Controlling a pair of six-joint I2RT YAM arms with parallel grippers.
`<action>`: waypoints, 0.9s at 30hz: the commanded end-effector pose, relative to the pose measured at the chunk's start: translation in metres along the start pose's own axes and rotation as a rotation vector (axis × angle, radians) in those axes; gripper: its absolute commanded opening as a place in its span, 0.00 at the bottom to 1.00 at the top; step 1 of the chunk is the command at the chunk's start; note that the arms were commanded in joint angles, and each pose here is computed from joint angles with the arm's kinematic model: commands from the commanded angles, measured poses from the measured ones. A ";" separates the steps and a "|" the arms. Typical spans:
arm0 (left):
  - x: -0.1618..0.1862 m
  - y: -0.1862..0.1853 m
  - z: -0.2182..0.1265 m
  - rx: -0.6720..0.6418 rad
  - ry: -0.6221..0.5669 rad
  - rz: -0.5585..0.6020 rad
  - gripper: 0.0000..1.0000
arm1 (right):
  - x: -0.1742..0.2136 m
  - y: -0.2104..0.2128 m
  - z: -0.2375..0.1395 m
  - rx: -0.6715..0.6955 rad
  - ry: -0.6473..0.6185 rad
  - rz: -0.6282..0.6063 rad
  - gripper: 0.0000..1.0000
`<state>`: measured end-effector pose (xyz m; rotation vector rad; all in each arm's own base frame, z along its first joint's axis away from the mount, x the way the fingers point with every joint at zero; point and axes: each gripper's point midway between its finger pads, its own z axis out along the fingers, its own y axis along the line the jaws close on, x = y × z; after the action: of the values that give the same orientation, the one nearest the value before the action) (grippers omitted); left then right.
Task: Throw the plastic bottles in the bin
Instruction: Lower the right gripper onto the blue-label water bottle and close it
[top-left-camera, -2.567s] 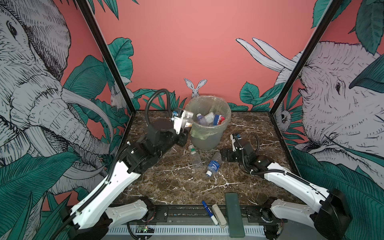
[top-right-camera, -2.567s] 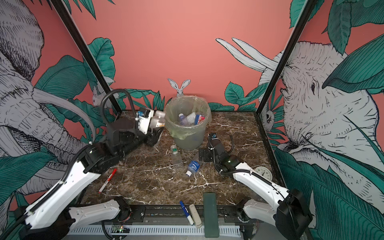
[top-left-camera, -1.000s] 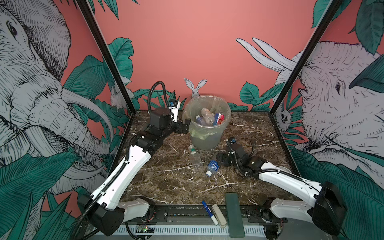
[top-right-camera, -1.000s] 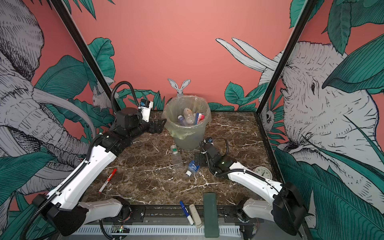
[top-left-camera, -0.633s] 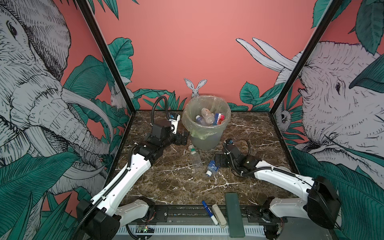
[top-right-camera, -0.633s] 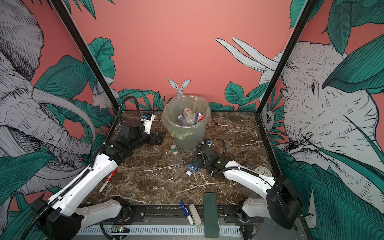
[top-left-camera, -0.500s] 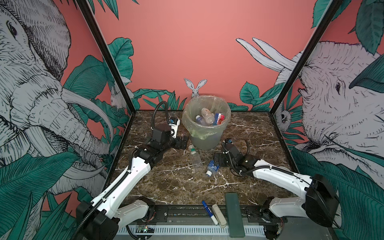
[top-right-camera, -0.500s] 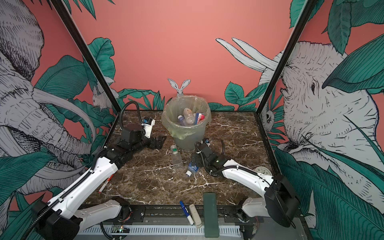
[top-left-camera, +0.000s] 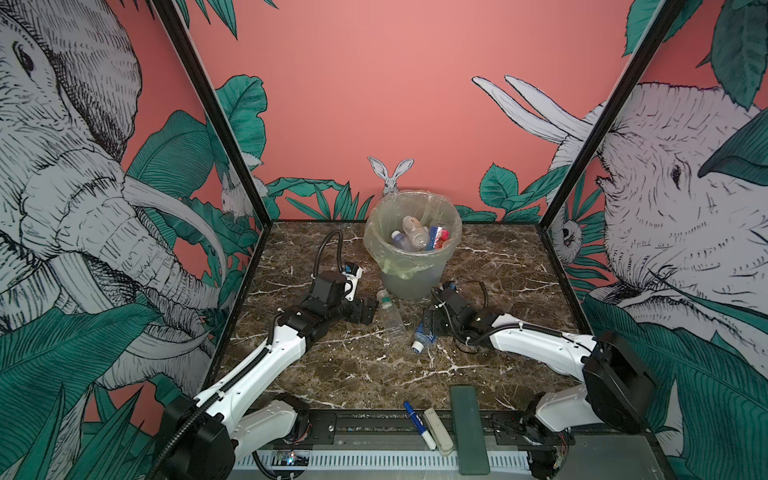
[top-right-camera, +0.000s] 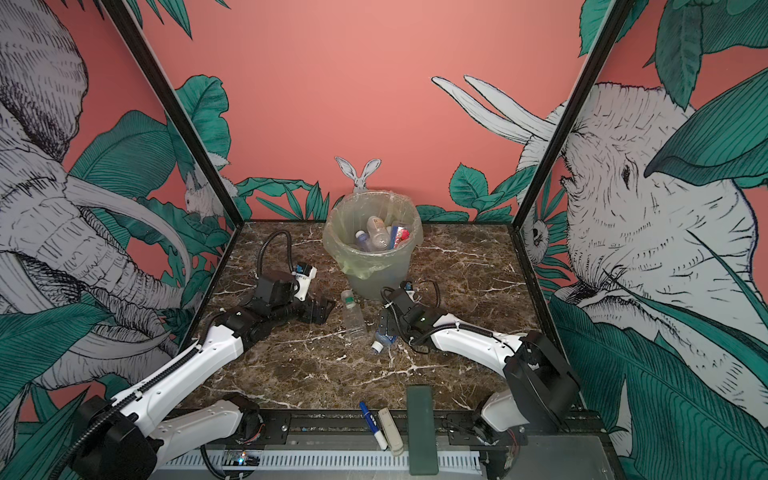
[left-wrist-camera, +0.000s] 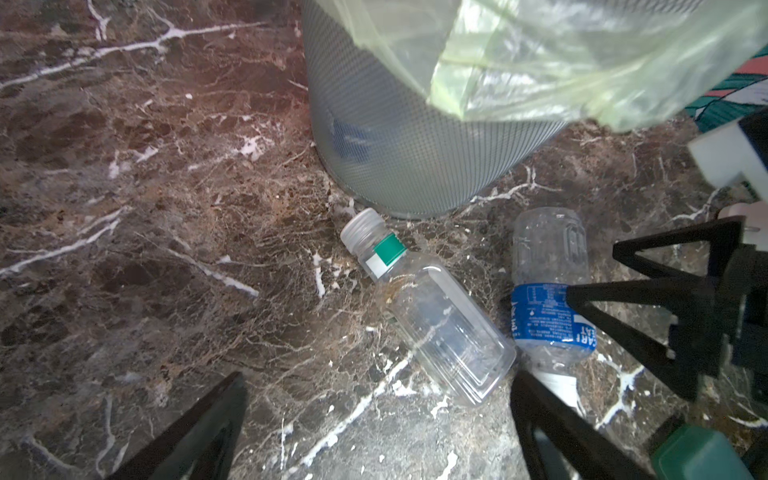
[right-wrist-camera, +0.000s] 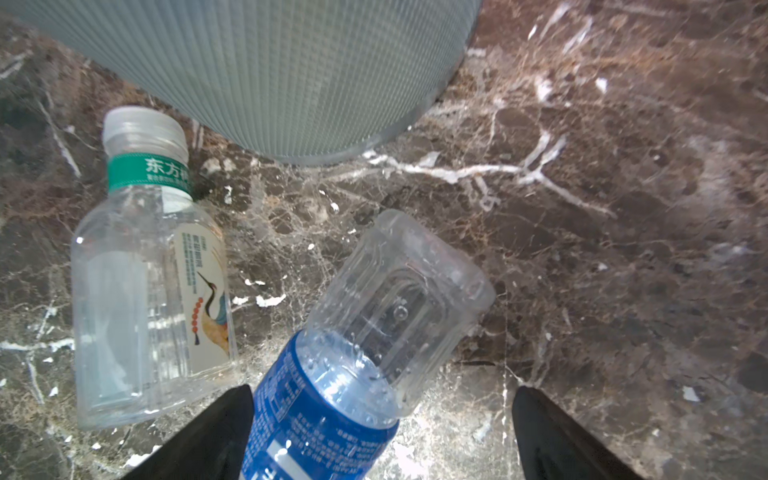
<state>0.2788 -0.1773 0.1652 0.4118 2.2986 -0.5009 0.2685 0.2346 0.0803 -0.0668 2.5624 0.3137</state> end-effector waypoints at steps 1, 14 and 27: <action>0.001 -0.004 -0.003 0.021 -0.012 -0.007 1.00 | -0.009 0.014 0.001 -0.032 -0.015 0.031 0.99; 0.015 -0.003 -0.002 0.005 0.030 0.011 1.00 | 0.001 0.018 0.020 -0.013 0.049 0.014 0.99; 0.021 -0.009 0.000 0.015 0.045 0.004 1.00 | 0.014 0.006 0.027 0.027 0.083 -0.008 0.95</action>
<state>0.2668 -0.1822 0.1558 0.4452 2.3259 -0.5071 0.2732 0.2518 0.0575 -0.0766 2.6349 0.3174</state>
